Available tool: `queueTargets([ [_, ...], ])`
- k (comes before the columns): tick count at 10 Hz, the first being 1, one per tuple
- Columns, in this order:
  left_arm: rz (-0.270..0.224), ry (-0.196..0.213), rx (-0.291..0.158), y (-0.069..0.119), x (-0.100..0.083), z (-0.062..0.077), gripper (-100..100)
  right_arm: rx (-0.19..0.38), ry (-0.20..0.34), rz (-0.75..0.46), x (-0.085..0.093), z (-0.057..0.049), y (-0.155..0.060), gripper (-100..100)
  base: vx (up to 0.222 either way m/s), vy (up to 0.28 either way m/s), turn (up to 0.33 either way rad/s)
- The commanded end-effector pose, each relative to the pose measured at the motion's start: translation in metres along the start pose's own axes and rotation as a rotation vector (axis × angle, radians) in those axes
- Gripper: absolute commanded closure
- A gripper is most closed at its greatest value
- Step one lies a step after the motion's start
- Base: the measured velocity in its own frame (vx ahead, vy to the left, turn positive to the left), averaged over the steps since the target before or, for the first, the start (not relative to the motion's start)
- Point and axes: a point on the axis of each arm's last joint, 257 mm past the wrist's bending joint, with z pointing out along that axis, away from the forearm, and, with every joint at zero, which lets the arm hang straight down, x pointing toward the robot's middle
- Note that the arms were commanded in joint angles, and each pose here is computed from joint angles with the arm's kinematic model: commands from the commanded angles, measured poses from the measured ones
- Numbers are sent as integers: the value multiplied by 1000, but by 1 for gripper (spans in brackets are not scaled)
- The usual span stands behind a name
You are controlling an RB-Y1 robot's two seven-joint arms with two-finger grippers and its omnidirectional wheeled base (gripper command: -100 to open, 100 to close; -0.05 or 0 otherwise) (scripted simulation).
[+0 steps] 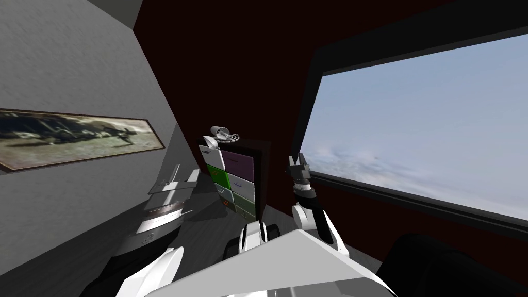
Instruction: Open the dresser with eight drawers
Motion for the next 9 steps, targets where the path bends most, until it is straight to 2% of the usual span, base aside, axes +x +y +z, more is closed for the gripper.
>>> queueTargets([
  [1, 13, 45, -30, 17, 10, -4, -100, 0, 0, 0, 0, 0, 0, 0, -9, 6, -47],
  [9, 24, 115, -148, 88, 33, -23, -100, 0, 0, 0, 0, 0, 0, 0, -8, 7, -61],
])
